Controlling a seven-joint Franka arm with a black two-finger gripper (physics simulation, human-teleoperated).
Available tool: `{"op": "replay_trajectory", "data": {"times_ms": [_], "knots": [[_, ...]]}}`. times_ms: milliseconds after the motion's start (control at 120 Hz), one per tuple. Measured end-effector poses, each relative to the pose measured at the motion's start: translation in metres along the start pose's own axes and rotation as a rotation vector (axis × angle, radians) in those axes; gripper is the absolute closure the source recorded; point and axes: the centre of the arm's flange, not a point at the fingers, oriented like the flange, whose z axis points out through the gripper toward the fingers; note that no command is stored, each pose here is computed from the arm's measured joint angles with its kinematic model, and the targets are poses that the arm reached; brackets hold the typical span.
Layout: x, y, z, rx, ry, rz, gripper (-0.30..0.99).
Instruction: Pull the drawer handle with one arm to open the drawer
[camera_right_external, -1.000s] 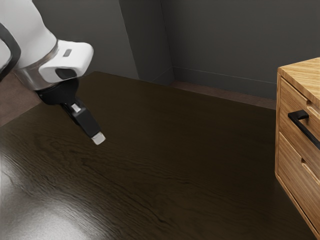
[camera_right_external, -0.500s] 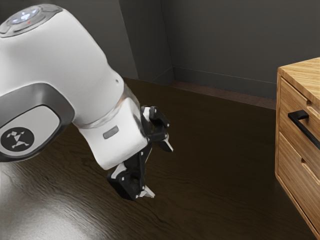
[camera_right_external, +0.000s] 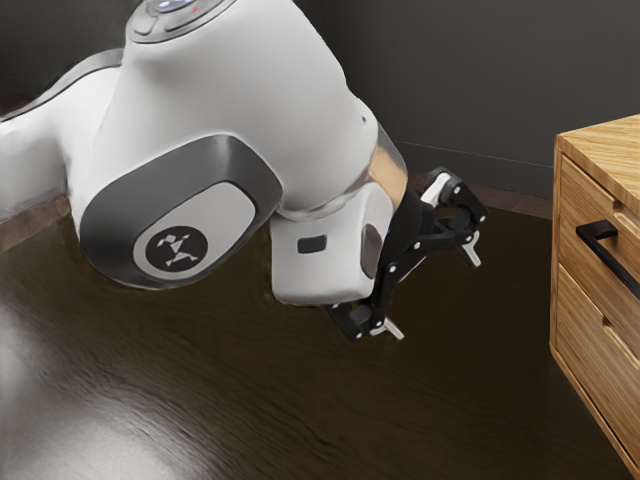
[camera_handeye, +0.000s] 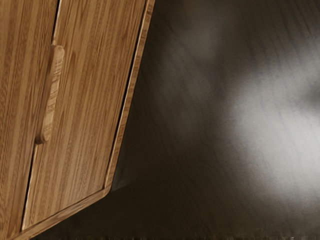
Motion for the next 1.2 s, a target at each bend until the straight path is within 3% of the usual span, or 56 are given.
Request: {"op": "replay_trajectory", "data": {"times_ms": [267,492,608,1200], "knots": [[-0.012,-0.033,0.018,0.044,-0.004,0.101,0.00],[0.012,-0.031,0.014,0.111,0.130,0.115,0.00],[0.023,-0.037,0.019,0.139,0.164,0.121,0.00],[0.019,-0.052,0.060,0.175,0.165,0.126,0.00]]}}
